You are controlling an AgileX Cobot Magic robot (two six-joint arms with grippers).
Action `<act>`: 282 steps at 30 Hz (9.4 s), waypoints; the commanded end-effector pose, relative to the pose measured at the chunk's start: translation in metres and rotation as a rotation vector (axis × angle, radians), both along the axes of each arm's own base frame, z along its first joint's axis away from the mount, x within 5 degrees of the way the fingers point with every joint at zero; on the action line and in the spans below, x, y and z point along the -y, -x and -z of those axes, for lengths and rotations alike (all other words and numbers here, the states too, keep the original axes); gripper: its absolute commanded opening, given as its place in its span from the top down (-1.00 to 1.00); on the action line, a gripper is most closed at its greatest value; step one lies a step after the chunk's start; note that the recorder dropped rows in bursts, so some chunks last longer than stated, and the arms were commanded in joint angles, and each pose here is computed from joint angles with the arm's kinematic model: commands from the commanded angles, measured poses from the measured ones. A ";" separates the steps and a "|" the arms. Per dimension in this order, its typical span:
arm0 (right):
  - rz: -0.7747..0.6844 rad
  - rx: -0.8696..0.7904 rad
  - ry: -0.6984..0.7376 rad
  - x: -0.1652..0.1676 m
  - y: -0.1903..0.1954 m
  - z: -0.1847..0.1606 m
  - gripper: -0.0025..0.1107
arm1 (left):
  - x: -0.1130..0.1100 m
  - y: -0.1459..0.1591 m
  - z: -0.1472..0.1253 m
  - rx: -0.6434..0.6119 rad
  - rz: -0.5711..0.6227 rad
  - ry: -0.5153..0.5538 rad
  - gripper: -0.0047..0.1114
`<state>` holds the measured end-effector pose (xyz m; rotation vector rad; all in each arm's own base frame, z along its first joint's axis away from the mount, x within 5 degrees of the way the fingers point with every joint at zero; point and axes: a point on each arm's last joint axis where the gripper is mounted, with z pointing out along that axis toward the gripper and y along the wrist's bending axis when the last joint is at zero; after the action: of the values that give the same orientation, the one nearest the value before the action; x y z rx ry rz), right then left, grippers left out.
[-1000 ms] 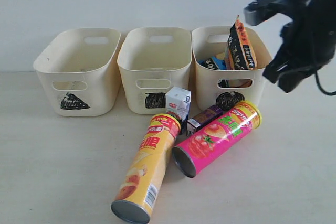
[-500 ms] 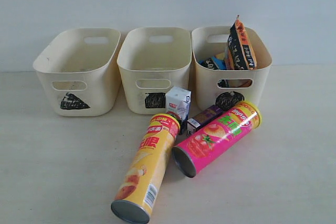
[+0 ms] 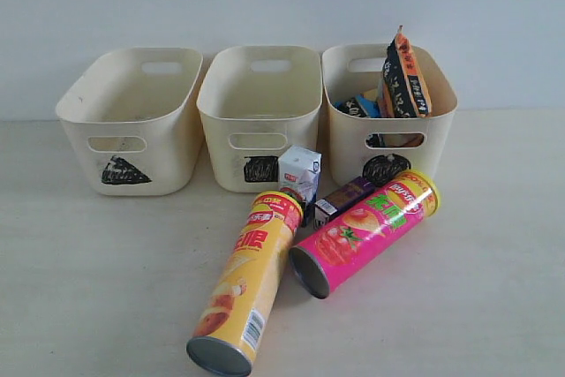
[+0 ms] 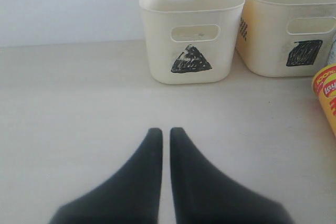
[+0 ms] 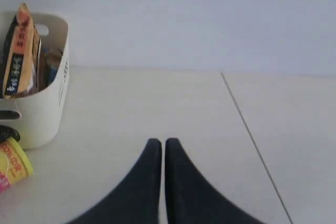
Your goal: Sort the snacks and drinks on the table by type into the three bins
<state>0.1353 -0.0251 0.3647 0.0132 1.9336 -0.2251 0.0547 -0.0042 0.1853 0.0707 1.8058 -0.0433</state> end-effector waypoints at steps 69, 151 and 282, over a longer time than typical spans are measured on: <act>-0.162 0.291 -0.084 -0.028 0.082 0.127 0.96 | 0.000 0.000 0.000 0.010 -0.002 0.007 0.84; -0.066 0.140 -0.157 -0.022 0.081 0.181 0.96 | 0.001 -0.038 -0.144 0.409 -0.016 0.486 0.84; -0.066 0.140 -0.157 -0.022 0.081 0.181 0.96 | 0.146 -0.245 -0.106 -0.850 0.509 -0.190 0.84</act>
<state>0.0540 -0.0028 0.1828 0.0723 1.8177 -0.0210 0.2891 -0.1665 0.2751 0.8372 2.6256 -0.3279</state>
